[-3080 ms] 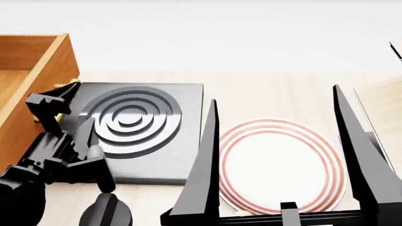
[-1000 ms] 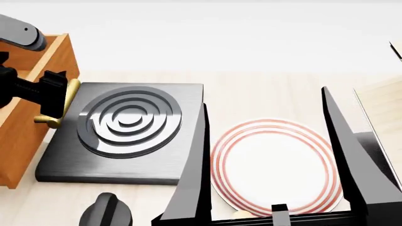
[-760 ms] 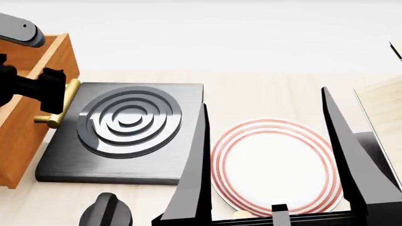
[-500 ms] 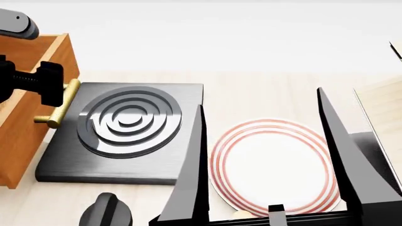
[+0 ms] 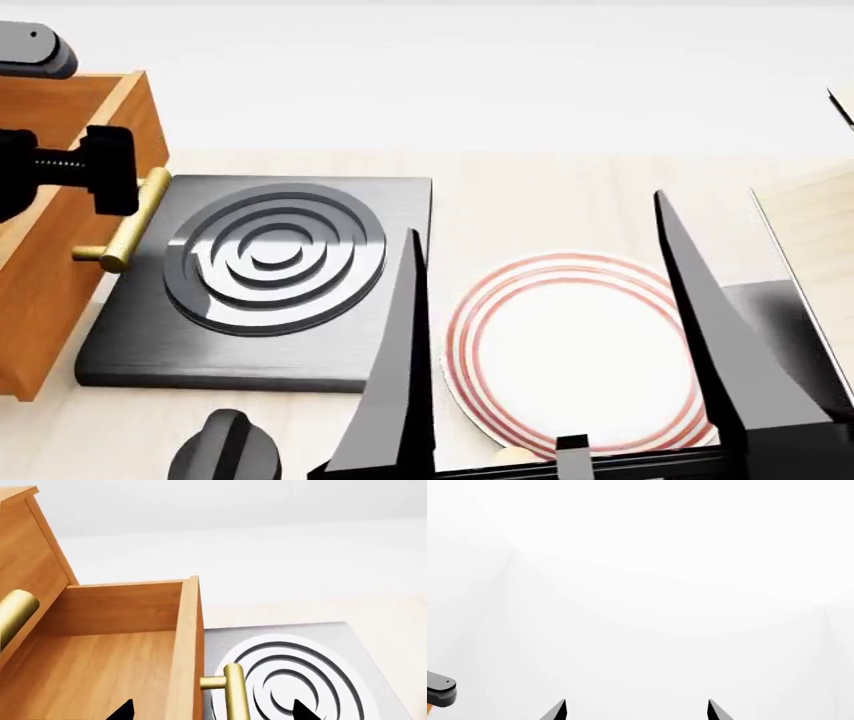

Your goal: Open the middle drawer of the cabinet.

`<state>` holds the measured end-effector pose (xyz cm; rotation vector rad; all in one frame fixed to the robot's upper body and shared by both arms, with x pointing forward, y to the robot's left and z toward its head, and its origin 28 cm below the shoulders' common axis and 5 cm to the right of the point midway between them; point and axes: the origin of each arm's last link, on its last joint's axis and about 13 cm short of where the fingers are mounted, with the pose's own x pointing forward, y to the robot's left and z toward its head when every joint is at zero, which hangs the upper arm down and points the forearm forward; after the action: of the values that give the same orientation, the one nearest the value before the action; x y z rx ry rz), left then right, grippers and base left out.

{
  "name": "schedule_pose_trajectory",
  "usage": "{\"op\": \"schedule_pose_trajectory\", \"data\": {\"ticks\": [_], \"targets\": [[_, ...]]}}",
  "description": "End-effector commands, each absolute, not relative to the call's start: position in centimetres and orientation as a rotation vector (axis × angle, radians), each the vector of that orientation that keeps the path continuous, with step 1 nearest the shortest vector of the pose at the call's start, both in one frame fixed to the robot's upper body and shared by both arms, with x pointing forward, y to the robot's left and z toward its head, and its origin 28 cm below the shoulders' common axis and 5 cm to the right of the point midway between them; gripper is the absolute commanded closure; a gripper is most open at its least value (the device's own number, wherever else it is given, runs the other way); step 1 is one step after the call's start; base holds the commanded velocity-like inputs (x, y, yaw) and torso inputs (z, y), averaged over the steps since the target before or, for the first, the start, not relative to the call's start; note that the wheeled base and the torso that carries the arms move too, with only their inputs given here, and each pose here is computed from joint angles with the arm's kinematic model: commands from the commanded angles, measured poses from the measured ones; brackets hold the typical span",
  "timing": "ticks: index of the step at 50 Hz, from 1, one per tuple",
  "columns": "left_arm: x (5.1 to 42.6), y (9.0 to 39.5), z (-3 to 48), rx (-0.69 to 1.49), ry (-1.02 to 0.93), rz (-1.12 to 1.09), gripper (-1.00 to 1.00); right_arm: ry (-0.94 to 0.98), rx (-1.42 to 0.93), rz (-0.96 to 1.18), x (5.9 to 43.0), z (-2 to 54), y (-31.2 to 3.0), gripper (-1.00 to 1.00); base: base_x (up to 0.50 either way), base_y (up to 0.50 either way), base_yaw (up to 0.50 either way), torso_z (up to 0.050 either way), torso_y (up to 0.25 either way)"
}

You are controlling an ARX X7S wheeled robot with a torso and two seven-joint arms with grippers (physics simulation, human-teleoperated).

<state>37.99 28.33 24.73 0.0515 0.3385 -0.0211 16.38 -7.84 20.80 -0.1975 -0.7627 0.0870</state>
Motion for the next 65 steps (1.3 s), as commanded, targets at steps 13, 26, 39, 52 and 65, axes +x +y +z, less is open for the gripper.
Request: {"op": "schedule_pose_trajectory", "data": {"ticks": [13, 26, 39, 52, 65], "targets": [[39.2, 28.2, 23.3, 0.017, 0.362, -0.01, -1.0, -0.758, -0.198, 0.092, 16.5, 20.6, -7.8, -1.0, 0.0, 0.0, 0.0, 0.0, 0.0], [39.5, 28.3, 22.4, 0.013, 0.374, 0.001, -1.0, -0.757, -0.201, 0.096, 16.5, 20.5, -7.8, -1.0, 0.0, 0.0, 0.0, 0.0, 0.0], [39.5, 28.3, 22.3, 0.019, 0.391, 0.019, -1.0, -0.757, -0.202, 0.095, 16.5, 20.5, -7.8, -1.0, 0.0, 0.0, 0.0, 0.0, 0.0], [39.2, 27.9, 22.3, 0.013, 0.403, 0.004, -1.0, -0.757, -0.202, 0.095, 16.5, 20.6, -7.8, -1.0, 0.0, 0.0, 0.0, 0.0, 0.0], [39.0, 27.4, 22.5, 0.008, 0.402, -0.024, -1.0, -0.758, -0.203, 0.096, 16.5, 20.6, -7.8, -1.0, 0.0, 0.0, 0.0, 0.0, 0.0]]}}
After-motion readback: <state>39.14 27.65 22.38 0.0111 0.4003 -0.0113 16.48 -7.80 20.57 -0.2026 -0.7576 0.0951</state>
